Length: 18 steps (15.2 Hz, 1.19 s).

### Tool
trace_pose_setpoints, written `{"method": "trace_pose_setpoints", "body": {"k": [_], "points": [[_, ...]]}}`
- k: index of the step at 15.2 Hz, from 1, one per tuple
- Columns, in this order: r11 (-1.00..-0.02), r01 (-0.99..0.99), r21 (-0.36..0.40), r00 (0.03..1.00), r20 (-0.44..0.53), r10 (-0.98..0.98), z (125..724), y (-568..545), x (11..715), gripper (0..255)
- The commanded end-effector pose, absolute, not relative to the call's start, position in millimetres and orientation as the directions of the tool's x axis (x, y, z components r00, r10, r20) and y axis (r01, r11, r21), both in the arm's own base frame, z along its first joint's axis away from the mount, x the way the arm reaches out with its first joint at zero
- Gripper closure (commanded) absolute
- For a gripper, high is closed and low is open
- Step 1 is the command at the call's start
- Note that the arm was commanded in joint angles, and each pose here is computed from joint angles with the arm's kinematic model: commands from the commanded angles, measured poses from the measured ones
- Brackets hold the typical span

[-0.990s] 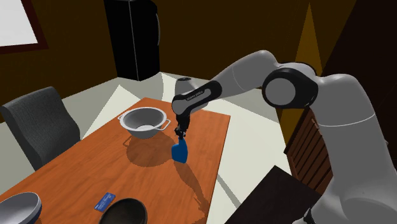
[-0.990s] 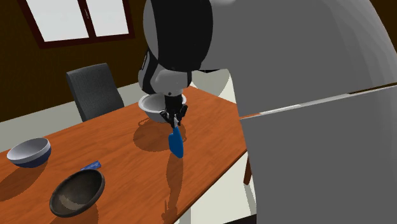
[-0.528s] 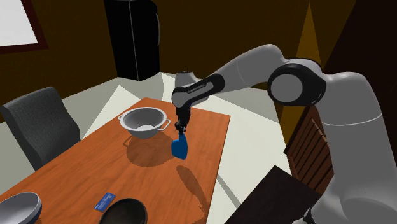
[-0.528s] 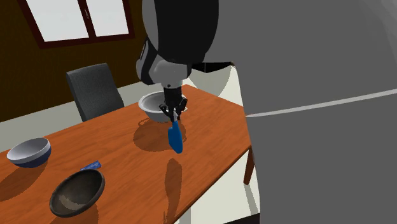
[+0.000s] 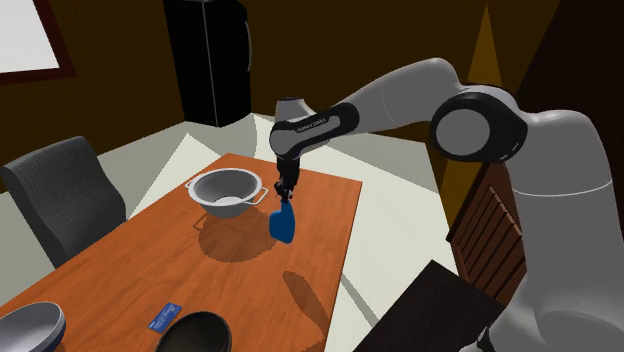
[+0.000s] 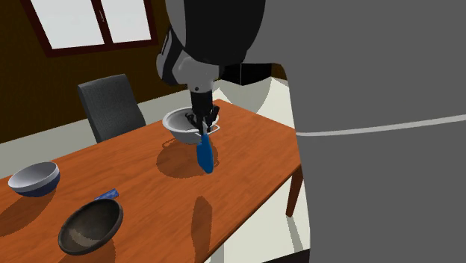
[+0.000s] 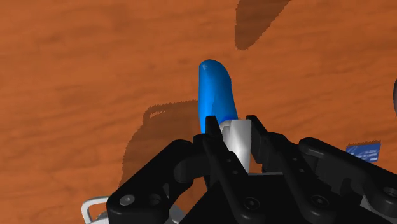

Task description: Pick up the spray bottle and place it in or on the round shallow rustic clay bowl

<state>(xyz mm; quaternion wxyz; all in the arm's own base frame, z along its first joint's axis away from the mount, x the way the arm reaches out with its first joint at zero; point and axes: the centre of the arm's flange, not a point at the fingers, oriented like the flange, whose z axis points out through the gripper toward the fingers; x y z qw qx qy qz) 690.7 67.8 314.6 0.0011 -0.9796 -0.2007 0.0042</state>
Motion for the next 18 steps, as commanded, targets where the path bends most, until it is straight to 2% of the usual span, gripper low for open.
{"method": "trace_pose_setpoints", "body": {"k": [1,18], "points": [[-0.919,0.393,-0.004,0.919,-0.008,0.393,326.2,67.0,691.2,255],[-0.919,0.393,-0.004,0.919,-0.008,0.393,410.1,79.0,686.5,255]]}}
